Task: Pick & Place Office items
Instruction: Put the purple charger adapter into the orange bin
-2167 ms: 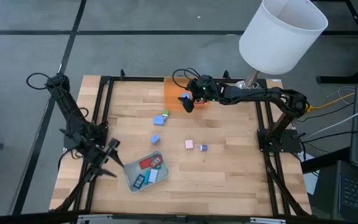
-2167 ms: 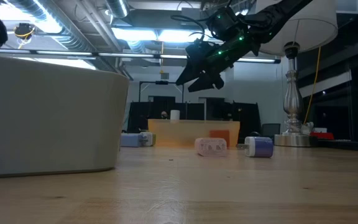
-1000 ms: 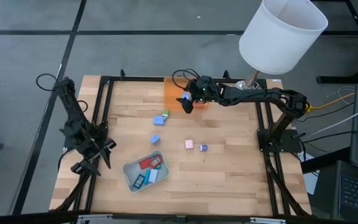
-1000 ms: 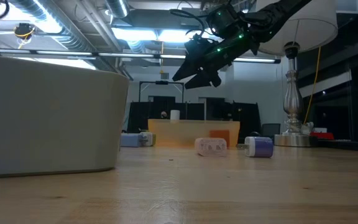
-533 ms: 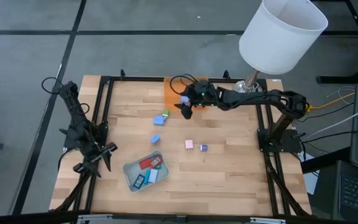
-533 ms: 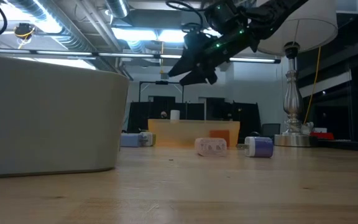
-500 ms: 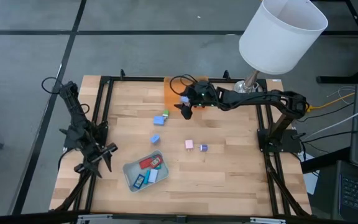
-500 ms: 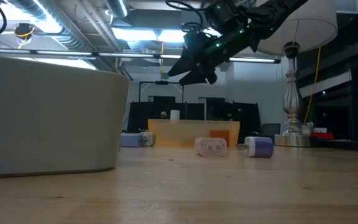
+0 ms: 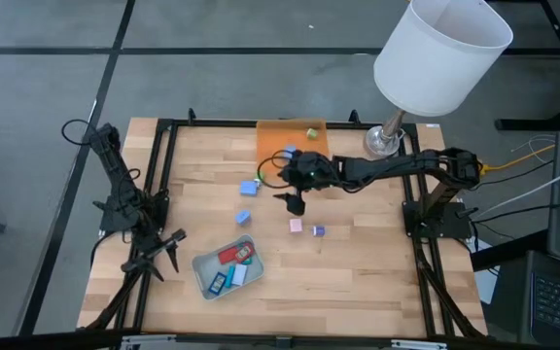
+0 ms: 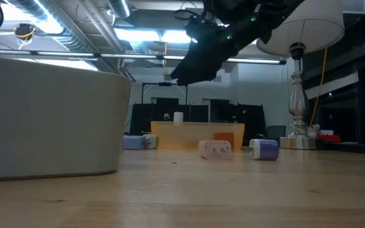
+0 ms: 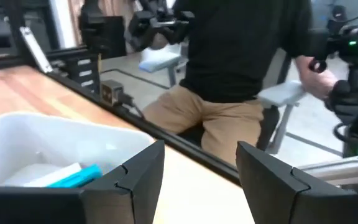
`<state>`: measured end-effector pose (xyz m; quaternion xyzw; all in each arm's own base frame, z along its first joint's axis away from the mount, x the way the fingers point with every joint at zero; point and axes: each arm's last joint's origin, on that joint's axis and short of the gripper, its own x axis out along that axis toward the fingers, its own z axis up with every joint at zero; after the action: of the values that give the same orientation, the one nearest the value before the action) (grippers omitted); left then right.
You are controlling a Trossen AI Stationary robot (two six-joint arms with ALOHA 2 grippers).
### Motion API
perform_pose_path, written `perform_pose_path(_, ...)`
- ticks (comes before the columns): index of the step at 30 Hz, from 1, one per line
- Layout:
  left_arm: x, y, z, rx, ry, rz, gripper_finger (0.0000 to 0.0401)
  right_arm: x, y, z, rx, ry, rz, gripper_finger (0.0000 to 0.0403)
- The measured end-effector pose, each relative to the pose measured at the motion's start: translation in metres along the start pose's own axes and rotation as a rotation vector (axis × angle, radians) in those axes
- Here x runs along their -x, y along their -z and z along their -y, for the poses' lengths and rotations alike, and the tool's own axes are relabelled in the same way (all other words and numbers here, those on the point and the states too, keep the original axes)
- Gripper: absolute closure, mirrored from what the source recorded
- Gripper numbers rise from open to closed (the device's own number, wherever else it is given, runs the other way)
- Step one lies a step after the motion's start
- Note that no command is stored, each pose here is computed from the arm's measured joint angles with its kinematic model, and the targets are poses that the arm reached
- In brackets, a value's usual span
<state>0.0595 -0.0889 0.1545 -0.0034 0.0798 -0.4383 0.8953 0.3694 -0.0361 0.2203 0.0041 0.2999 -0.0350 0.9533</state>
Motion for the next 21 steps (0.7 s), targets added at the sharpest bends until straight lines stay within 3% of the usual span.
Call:
perform_pose_path(4,-0.001,0.000,-0.002,-0.011,-0.072,0.007,0.0206,0.001,0.011,-0.005,-0.068,0.071,-0.111,0.0077)
perform_pose_path(7,-0.001,0.000,-0.002,-0.021,-0.069,0.006,0.0208,0.003,0.023,-0.011,-0.011,0.124,-0.238,0.0077)
perform_pose_path(11,-0.001,0.000,-0.002,-0.022,-0.066,0.005,0.0209,0.006,0.031,-0.027,0.094,0.068,-0.331,0.0077)
perform_pose_path(15,-0.001,0.000,-0.002,-0.032,-0.067,0.006,0.0206,0.010,0.040,-0.038,0.094,0.046,-0.421,0.0077)
perform_pose_path(21,-0.001,-0.001,-0.002,-0.032,-0.066,0.012,0.0209,0.023,0.058,-0.059,0.186,-0.013,-0.624,0.0077)
